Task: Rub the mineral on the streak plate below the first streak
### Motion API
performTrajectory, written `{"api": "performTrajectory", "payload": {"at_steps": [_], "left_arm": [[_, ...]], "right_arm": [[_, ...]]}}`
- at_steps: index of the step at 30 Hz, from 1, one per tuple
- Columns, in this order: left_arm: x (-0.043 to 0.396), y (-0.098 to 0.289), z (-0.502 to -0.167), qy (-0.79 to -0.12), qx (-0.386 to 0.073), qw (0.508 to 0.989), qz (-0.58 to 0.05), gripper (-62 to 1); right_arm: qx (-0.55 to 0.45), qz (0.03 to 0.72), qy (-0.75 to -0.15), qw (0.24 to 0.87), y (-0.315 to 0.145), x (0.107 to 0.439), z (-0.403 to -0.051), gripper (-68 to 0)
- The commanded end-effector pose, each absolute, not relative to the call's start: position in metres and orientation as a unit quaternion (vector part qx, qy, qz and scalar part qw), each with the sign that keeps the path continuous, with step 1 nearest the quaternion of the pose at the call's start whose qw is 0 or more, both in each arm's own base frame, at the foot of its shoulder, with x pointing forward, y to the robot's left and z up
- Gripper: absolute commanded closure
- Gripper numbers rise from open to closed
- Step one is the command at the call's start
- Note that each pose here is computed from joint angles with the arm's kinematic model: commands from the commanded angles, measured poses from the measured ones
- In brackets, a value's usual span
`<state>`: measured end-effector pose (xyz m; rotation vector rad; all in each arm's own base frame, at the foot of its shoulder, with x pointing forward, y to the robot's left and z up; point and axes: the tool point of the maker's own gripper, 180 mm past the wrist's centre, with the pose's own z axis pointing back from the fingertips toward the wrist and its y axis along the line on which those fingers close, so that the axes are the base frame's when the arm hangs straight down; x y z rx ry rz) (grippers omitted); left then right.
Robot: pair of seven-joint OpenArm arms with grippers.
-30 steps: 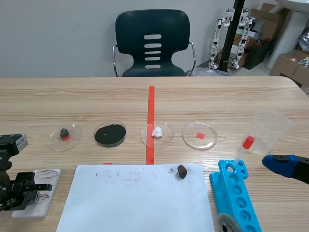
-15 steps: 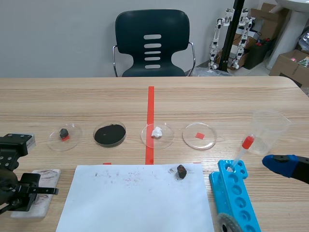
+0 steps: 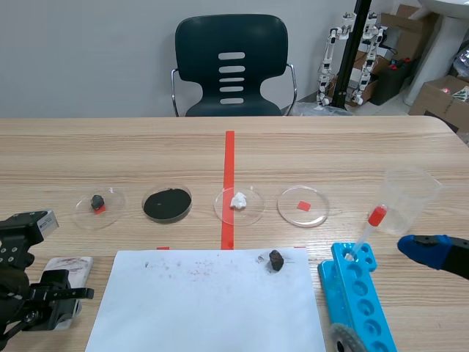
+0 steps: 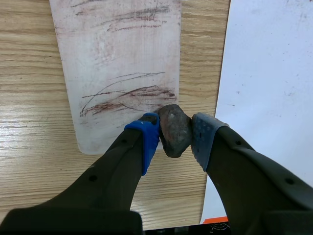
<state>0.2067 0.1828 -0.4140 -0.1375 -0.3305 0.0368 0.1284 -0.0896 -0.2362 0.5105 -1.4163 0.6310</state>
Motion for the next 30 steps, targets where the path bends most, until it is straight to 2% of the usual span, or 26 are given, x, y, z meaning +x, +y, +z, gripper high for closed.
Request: {"api": "performTrajectory", "payload": {"at_steps": [1, 12, 17, 25, 27, 30], "left_arm": [[0.200, 0.170, -0.417, -0.153, -0.084, 0.985, 0.010, -11.3], [0.199, 0.228, -0.418, -0.152, 0.080, 0.985, 0.006, -11.3], [0.197, 0.245, -0.414, -0.149, 0.127, 0.980, 0.012, -11.3], [0.196, 0.247, -0.414, -0.145, 0.132, 0.980, 0.011, -11.3], [0.197, 0.239, -0.416, -0.150, 0.108, 0.983, 0.017, -11.3], [0.199, 0.214, -0.419, -0.154, 0.040, 0.987, 0.011, -11.3]], "right_arm": [[0.232, 0.278, -0.647, 0.671, -0.086, 0.133, -0.225, -59.1], [0.232, 0.278, -0.647, 0.671, -0.086, 0.133, -0.225, -59.1], [0.232, 0.278, -0.647, 0.671, -0.086, 0.133, -0.225, -59.1], [0.232, 0.278, -0.647, 0.671, -0.086, 0.133, -0.225, -59.1], [0.232, 0.278, -0.647, 0.671, -0.086, 0.133, -0.225, -59.1], [0.232, 0.278, -0.647, 0.671, -0.086, 0.133, -0.225, -59.1]]}}
